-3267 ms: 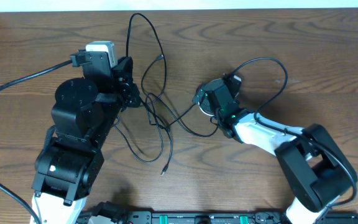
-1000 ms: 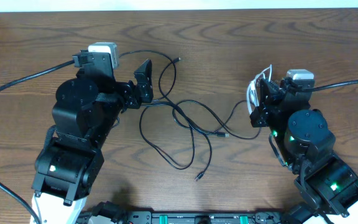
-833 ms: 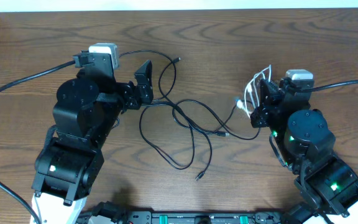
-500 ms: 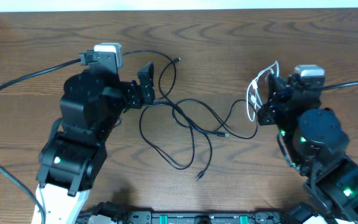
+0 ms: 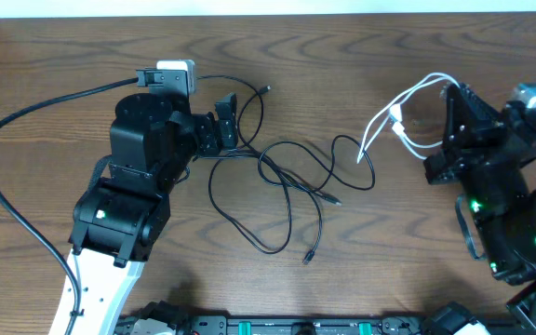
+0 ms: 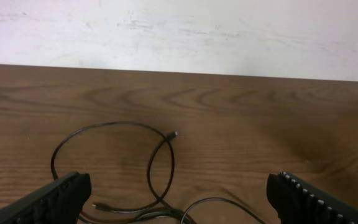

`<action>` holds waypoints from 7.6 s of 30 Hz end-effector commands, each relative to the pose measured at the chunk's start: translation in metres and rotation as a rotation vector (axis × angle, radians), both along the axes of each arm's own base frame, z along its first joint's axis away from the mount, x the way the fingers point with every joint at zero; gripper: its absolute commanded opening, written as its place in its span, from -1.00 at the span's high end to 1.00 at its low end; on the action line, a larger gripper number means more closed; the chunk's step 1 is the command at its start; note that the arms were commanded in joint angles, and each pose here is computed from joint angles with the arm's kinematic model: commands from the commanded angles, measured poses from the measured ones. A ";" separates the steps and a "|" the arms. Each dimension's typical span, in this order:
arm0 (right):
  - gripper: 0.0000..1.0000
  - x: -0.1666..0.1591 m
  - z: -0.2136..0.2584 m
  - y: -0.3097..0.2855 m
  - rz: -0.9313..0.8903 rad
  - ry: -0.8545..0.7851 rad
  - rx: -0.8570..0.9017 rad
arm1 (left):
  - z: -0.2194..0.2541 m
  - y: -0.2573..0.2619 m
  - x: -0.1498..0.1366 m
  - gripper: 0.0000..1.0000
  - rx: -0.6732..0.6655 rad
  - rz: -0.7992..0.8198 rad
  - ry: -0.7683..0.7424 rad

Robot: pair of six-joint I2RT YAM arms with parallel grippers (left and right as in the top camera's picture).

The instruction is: Untangle cables

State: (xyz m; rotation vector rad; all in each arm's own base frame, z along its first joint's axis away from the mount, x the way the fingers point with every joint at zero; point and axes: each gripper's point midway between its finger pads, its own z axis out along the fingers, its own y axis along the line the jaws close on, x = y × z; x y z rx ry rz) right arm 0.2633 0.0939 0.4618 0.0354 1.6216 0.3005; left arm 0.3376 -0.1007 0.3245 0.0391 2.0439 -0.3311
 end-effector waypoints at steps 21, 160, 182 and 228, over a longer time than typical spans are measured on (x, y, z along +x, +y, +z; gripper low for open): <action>-0.30 0.003 -0.069 -0.011 -0.081 0.263 -0.137 | 0.003 0.000 0.000 -0.91 0.003 -0.002 -0.007; 0.98 -0.115 0.210 -0.086 -0.107 -0.348 -0.114 | -0.054 -0.005 0.019 -0.92 0.059 0.001 0.171; 0.98 -0.068 0.119 -0.144 -0.553 0.058 -0.184 | -0.054 -0.005 0.019 -0.91 0.059 0.001 0.170; -0.31 0.090 -0.171 -0.191 -0.511 1.138 -0.109 | -0.057 -0.004 0.017 -0.91 0.062 0.000 0.181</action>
